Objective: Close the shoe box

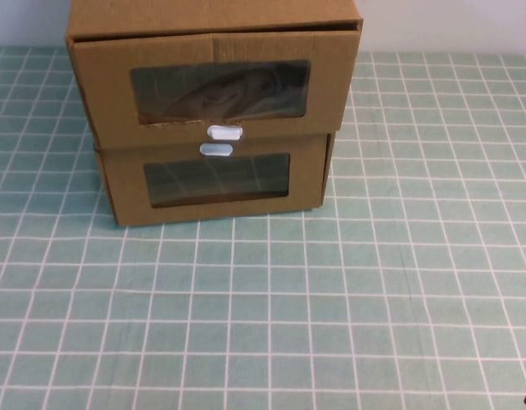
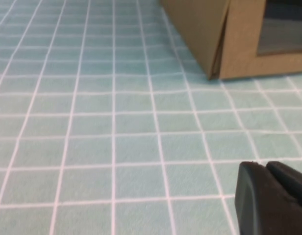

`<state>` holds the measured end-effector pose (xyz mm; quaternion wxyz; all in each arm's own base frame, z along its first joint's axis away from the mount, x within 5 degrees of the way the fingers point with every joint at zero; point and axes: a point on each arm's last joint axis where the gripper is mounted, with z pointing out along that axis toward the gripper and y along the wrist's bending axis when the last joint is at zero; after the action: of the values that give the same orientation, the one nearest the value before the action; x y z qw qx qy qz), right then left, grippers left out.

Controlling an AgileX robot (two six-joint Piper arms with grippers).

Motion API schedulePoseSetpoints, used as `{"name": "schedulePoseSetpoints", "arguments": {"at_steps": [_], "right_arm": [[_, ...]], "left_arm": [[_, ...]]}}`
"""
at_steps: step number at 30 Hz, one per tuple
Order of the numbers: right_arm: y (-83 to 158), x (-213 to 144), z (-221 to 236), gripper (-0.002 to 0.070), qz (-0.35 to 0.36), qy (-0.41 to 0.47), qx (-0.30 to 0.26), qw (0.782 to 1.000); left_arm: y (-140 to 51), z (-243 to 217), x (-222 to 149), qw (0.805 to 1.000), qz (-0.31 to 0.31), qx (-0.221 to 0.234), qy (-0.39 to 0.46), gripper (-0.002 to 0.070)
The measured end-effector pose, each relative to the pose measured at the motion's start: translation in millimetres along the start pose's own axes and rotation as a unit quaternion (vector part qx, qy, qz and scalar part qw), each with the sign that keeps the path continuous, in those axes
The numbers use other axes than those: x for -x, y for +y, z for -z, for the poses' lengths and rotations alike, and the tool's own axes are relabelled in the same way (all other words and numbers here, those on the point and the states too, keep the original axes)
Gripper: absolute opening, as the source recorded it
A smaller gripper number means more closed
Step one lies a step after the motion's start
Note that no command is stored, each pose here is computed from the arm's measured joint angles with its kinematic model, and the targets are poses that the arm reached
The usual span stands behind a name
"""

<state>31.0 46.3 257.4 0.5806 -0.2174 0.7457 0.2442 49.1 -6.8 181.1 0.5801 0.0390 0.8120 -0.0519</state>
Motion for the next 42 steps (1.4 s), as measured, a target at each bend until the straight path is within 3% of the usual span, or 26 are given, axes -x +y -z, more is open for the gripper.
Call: {"name": "schedulePoseSetpoints", "arguments": {"at_steps": [42], "right_arm": [[2.8, 0.0, 1.2, -0.0014, -0.012, -0.004, 0.013, 1.000]], "left_arm": [[1.2, -5.3, -8.2, 1.000, -0.003, 0.004, -0.006, -0.0005]]}}
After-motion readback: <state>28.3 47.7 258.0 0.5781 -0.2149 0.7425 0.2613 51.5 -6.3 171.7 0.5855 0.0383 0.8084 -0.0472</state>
